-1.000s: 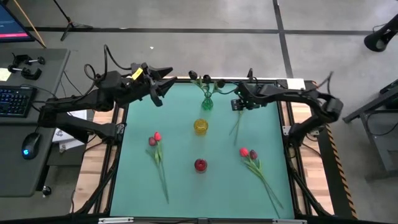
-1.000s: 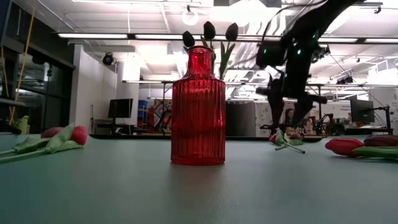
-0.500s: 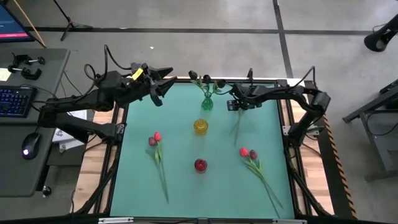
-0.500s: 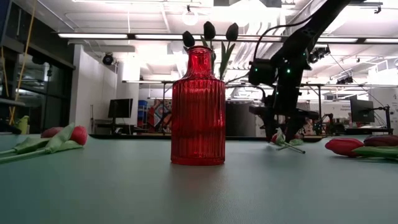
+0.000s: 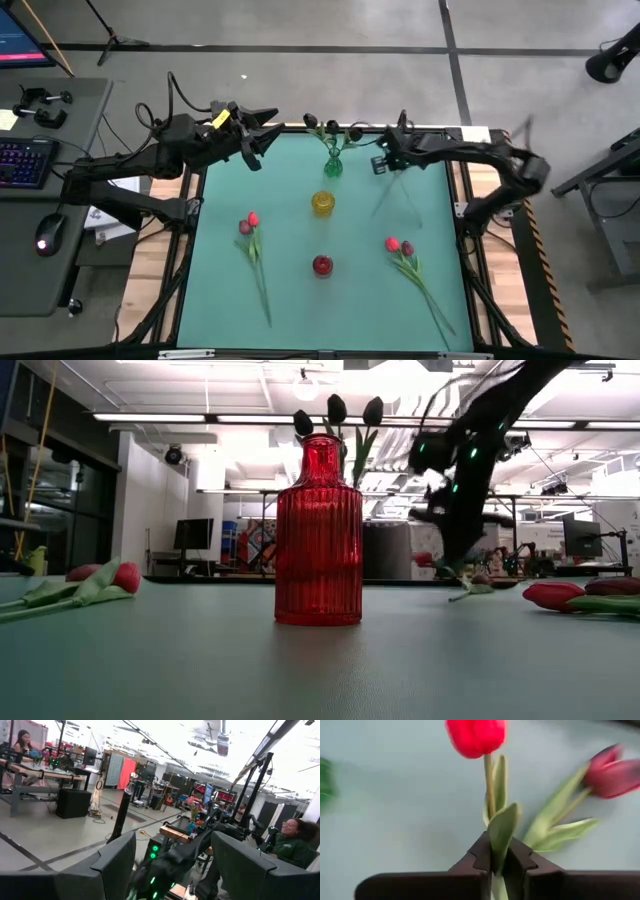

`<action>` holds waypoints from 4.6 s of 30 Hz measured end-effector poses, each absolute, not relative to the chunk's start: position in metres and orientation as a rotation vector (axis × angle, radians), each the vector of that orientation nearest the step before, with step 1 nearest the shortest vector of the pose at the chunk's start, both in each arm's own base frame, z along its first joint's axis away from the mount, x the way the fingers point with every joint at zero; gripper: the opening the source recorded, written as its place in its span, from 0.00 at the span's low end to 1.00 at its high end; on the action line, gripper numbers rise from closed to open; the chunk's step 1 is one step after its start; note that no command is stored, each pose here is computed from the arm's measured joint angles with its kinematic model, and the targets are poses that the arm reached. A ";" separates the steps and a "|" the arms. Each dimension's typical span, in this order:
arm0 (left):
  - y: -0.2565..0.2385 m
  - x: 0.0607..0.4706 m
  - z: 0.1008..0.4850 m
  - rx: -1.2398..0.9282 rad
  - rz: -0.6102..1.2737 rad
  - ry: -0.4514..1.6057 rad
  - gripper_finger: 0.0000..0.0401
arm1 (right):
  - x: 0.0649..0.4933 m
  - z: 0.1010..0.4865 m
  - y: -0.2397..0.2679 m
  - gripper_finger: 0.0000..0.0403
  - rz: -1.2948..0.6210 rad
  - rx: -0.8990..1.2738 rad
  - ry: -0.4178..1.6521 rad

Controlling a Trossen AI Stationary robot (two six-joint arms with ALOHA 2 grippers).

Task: Sort flowers into vase by color
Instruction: Put the top red tulip into the red vase, then put the right red tulip into the red vase

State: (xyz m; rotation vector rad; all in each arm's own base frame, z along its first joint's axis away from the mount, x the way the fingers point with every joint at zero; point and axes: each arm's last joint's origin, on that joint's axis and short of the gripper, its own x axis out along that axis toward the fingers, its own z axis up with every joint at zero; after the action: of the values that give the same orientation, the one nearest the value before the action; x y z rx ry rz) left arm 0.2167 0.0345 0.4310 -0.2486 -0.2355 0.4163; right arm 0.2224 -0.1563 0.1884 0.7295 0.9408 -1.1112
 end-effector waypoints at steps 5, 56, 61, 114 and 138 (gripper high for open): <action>0.035 0.217 0.431 -0.248 0.416 -0.236 0.62 | 0.197 0.251 -0.145 0.01 -1.051 0.650 0.674; 0.036 0.216 0.432 -0.193 0.469 -0.235 0.62 | 0.324 0.311 0.041 0.00 0.379 0.233 -0.309; 0.036 0.216 0.432 -0.192 0.469 -0.234 0.62 | 0.325 0.307 0.041 0.00 0.373 0.225 -0.277; 0.036 0.216 0.431 -0.192 0.478 -0.232 0.62 | 0.227 0.283 0.040 0.69 0.180 0.767 0.847; 0.036 0.216 0.431 -0.116 0.488 -0.215 0.62 | 0.202 0.179 0.078 0.05 -0.407 0.709 1.482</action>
State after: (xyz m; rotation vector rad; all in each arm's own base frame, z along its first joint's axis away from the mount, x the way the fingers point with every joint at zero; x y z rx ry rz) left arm 0.2158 0.0362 0.4315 -0.1158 -0.2145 0.4881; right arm 0.2023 0.0782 0.1794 0.7087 1.4824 -0.4070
